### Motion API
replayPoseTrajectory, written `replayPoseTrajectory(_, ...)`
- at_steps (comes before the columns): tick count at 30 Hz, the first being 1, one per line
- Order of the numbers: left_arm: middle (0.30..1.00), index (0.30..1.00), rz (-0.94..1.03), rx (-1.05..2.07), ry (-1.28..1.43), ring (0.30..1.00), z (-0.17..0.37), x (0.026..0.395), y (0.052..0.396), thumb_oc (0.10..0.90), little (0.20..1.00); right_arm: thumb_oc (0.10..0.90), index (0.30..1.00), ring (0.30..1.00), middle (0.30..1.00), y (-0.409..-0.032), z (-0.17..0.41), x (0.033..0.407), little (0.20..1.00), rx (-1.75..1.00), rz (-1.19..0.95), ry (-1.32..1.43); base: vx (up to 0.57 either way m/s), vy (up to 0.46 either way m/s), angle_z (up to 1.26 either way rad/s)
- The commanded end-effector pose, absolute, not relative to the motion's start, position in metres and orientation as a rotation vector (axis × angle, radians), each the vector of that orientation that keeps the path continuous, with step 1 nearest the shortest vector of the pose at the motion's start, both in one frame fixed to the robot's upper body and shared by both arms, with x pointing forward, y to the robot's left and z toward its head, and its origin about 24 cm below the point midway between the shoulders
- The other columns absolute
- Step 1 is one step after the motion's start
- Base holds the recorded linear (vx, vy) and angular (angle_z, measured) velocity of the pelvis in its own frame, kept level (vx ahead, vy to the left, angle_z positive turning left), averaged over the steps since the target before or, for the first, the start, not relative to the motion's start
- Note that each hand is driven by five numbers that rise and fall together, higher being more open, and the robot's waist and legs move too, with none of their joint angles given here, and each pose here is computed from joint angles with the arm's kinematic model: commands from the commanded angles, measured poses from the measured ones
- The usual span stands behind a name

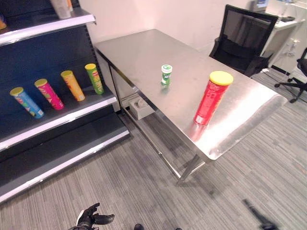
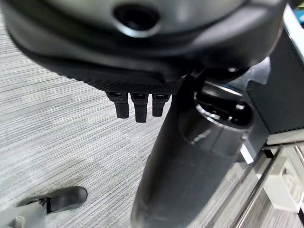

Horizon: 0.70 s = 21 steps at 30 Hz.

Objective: Put the goods on the table back onto the shelves and tidy them up.

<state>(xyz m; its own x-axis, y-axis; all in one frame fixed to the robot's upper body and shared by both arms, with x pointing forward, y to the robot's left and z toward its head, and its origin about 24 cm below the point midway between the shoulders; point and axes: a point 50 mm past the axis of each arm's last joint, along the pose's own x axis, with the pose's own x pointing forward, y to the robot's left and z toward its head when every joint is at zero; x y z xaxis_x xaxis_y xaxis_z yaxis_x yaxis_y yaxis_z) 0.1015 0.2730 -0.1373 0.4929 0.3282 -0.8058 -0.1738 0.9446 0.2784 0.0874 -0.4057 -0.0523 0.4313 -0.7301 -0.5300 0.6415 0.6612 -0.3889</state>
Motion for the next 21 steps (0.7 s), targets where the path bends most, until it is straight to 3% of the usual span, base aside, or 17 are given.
replayPoseTrajectory(1, 0.9, 0.9, 0.274, 0.209, 0.935, 0.9, -0.13, 0.128, 0.273, 0.8, 0.9, 0.8, 0.9, 0.9, 0.9, -0.445, 0.04, 0.139, 0.9, -0.379, -0.897, 0.344, 0.0, 0.008, -0.09)
replayPoseTrajectory(5, 0.9, 0.9, 0.211, 0.232, 1.002, 0.9, -0.139, 0.114, 0.267, 0.8, 0.9, 0.8, 0.9, 0.9, 0.9, -0.432, 0.154, 0.193, 0.9, -0.507, -0.709, -0.128, 0.01, -0.01, -0.13)
replayPoseTrajectory(8, 0.9, 0.9, 0.144, 0.247, 1.017, 0.9, -0.141, 0.106, 0.264, 0.8, 0.9, 0.8, 0.9, 0.9, 0.9, -0.382, 0.223, 0.224, 0.9, -0.497, -0.384, -0.439, 0.02, -0.037, 0.01)
replayPoseTrajectory(14, 0.9, 0.9, 0.119, 0.242, 1.033, 0.9, -0.143, 0.099, 0.26, 0.8, 0.9, 0.8, 0.9, 0.9, 0.9, -0.361, 0.241, 0.249, 0.9, -0.416, -0.231, -0.492, 0.01, -0.035, 0.14)
replayPoseTrajectory(21, 0.9, 0.9, 0.128, 0.24, 1.062, 0.9, -0.147, 0.091, 0.258, 0.8, 0.9, 0.8, 0.9, 0.9, 0.9, -0.351, 0.259, 0.275, 0.9, -0.553, -0.193, -0.456, 0.0, -0.03, 0.14)
